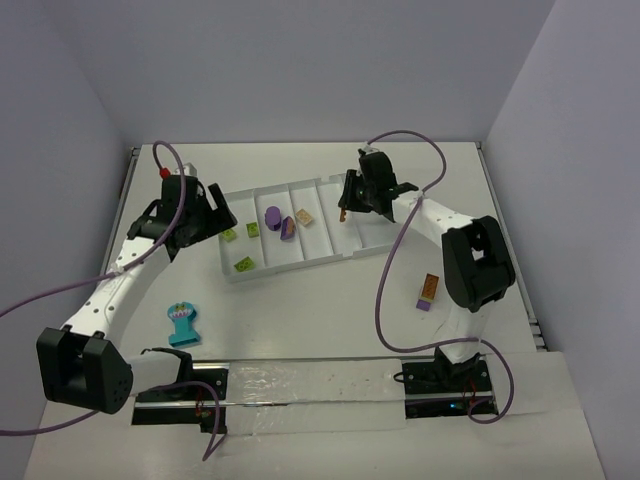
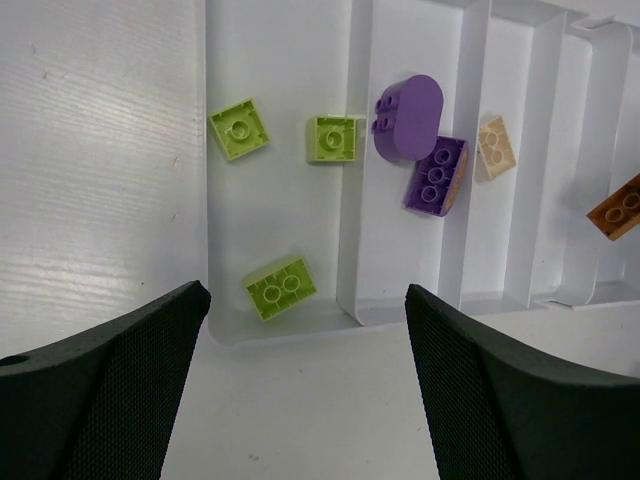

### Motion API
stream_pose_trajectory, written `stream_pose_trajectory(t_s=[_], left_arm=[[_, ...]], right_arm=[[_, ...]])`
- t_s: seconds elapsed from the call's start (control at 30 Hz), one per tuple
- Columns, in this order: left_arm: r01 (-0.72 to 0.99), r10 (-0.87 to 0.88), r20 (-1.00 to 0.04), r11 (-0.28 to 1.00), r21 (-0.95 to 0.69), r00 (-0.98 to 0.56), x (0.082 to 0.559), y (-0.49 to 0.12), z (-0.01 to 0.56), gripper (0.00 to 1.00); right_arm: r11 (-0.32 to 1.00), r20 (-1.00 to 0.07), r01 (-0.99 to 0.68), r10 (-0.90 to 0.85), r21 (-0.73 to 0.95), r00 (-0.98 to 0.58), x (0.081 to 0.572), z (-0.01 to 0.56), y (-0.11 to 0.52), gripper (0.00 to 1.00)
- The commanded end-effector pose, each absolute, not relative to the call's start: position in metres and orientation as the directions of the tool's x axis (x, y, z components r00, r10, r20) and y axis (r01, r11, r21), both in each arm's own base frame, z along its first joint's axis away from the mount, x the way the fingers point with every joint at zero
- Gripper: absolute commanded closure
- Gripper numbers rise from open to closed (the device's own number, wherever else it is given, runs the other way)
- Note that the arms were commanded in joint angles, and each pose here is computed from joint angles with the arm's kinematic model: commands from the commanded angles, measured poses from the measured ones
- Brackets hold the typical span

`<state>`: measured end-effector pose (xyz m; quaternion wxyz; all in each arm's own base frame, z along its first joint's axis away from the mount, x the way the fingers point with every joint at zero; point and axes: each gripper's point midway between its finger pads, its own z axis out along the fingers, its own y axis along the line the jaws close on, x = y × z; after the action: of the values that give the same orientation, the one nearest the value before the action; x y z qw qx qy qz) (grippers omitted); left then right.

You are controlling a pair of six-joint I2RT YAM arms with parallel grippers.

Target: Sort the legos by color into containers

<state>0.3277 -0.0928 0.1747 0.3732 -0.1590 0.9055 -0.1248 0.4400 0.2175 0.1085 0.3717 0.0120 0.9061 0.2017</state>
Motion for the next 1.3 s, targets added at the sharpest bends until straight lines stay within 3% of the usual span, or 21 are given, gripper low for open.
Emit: stream_pose_trajectory(t_s=[0.0, 0.13, 0.4, 0.7, 1.03, 1.27], left_arm=[[-0.247, -0.419, -0.625, 0.905, -0.345, -0.659, 0.328, -0.089, 0.171, 0.11], [-0.284, -0.431, -0.626, 0.902, -0.326, -0.65, 0.329, -0.081, 0.17, 0.08], [-0.465, -0.535, -0.585, 0.839, -0.284, -0.609, 0.313, -0.039, 0.161, 0.1], [-0.789, -0.773, -0.447, 0.579, -0.206, -0.451, 0.225, 0.004, 0.138, 0.19], [-0.962, -0.912, -0.347, 0.261, -0.082, -0.218, 0.159, 0.013, 0.085, 0.14], [-0.976, -0.912, -0.373, 0.208, -0.062, -0.17, 0.153, 0.02, 0.073, 0.09]], right_arm=[[0.907, -0.704, -0.194, 0.141, 0.374, -0.696, 0.448, 0.132, 0.235, 0.33], [0.908, -0.741, -0.196, 0.162, 0.371, -0.652, 0.447, 0.157, 0.232, 0.18], [0.891, -0.79, -0.219, 0.21, 0.397, -0.577, 0.429, 0.2, 0.223, 0.18], [0.847, -0.796, -0.294, 0.219, 0.442, -0.564, 0.404, 0.22, 0.235, 0.18], [0.814, -0.798, -0.355, 0.204, 0.46, -0.567, 0.389, 0.229, 0.251, 0.17], [0.8, -0.793, -0.373, 0.197, 0.47, -0.576, 0.383, 0.226, 0.254, 0.17]])
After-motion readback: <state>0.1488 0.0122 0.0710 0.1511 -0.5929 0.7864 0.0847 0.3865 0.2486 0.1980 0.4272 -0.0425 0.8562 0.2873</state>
